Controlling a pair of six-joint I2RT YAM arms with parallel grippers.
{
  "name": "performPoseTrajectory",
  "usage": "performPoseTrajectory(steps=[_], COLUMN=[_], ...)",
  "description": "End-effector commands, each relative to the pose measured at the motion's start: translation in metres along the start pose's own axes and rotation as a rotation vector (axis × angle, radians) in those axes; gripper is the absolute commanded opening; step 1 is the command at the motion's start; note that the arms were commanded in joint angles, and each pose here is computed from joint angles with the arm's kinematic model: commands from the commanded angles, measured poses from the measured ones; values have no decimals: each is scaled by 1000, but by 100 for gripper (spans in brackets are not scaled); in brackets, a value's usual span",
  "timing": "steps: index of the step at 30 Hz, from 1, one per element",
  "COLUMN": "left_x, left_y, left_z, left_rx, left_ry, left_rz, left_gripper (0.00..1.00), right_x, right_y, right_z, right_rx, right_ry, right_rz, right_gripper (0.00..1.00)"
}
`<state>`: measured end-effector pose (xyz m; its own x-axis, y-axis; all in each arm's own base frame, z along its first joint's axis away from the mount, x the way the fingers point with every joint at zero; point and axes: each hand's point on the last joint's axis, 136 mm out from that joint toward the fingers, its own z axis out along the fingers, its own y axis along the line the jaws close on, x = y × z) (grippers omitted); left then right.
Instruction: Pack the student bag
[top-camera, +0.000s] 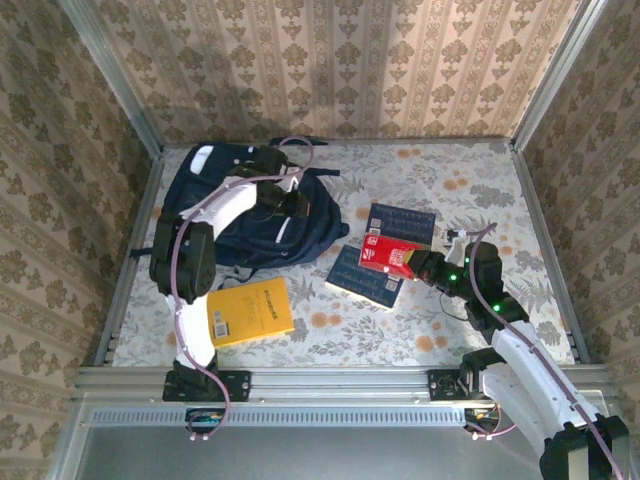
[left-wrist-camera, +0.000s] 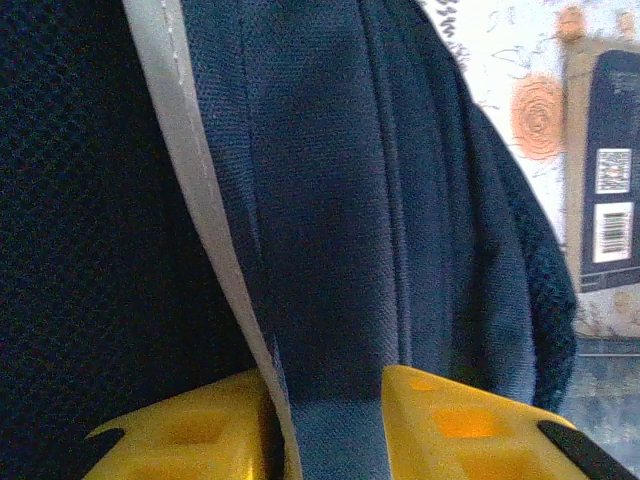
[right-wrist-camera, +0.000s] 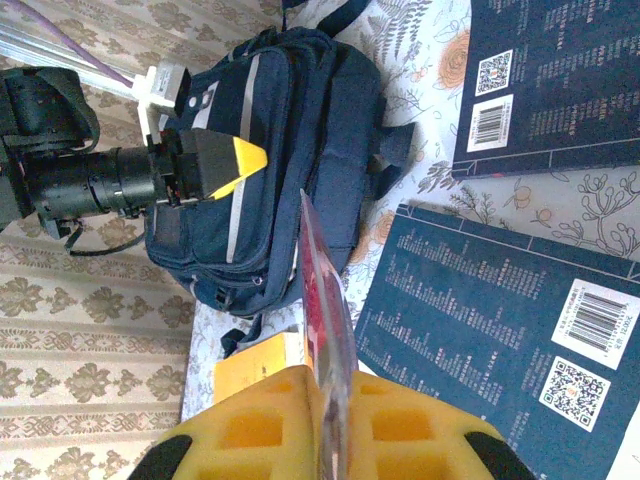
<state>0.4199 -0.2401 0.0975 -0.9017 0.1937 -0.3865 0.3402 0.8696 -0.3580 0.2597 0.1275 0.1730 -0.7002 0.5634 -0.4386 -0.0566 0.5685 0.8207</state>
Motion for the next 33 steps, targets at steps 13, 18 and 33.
performPoseTrajectory(steps=[13,18,33], left_x=[-22,-34,-43], left_y=[-38,-67,-100], left_z=[-57,-127,-263], left_rx=[-185,-69,555], left_ry=[-61,-190,-486], left_rz=[219,275,187], left_gripper=[0,0,0], right_x=[-13,-21,-31], right_y=[19,27,105], right_z=[-3,-7,-3], right_rx=[-39,-38,-237], right_ry=[-17,-35,18], right_rz=[-5,-28,-102], right_gripper=[0,0,0])
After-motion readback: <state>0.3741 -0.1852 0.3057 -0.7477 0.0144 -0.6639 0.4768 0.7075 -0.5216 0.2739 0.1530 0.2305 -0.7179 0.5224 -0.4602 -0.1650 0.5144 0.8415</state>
